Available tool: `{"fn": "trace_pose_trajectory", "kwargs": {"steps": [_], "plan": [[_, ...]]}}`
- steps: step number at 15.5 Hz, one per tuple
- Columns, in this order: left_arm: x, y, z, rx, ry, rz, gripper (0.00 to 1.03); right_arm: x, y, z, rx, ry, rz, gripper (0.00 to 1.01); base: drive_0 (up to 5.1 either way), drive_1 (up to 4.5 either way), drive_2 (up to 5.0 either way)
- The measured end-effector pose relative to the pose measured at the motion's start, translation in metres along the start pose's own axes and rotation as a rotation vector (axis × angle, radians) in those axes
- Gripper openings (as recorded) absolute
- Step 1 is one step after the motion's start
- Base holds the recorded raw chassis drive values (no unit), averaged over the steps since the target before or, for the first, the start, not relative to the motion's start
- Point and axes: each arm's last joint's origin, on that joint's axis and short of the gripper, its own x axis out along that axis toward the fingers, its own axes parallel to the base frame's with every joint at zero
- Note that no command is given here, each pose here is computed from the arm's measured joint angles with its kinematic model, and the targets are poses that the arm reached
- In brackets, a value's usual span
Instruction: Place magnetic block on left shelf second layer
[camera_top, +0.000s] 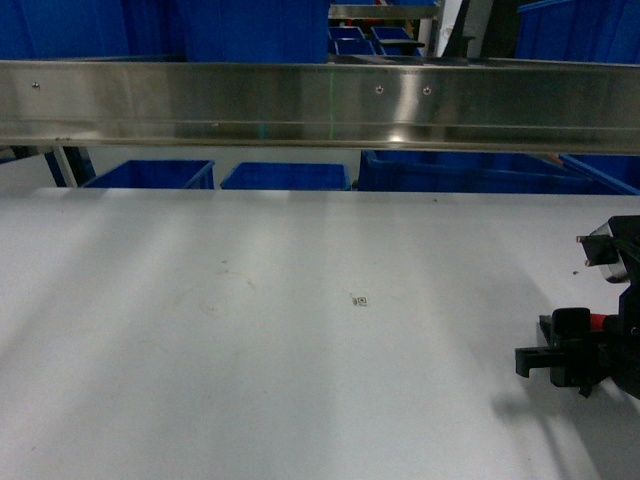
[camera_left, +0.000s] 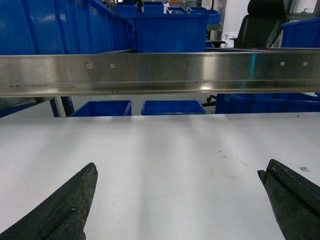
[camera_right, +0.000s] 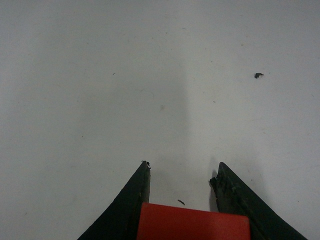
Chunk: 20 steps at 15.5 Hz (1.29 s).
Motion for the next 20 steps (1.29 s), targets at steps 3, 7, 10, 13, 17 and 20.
{"fn": "trace_pose_trajectory", "kwargs": {"steps": [3,7,10,13,17,20], "plan": [[0.000,0.000,0.000,0.000,0.000,0.000,0.98,-0.029,-0.002,0.005,0.023,-0.024,0.015,0.34,0.0,0.00,0.0],[0.000,0.000,0.000,0.000,0.000,0.000,0.98,-0.098,0.004,0.045,0.053,-0.228,0.000,0.34,0.0,0.00,0.0],[0.000,0.000,0.000,0.000,0.000,0.000,0.98,-0.179,0.021,0.055,0.073,-0.332,0.006,0.34,0.0,0.00,0.0],[0.000,0.000,0.000,0.000,0.000,0.000,0.98,-0.246,0.028,0.068,0.144,-0.540,-0.028,0.34,0.0,0.00,0.0],[0.000,0.000,0.000,0.000,0.000,0.000,0.98,-0.232,0.001,0.070,0.196,-0.506,-0.127,0.34,0.0,0.00,0.0],[0.000,0.000,0.000,0.000,0.000,-0.002,0.98,-0.229,-0.020,0.078,0.214,-0.541,-0.156,0.34,0.0,0.00,0.0]]}}
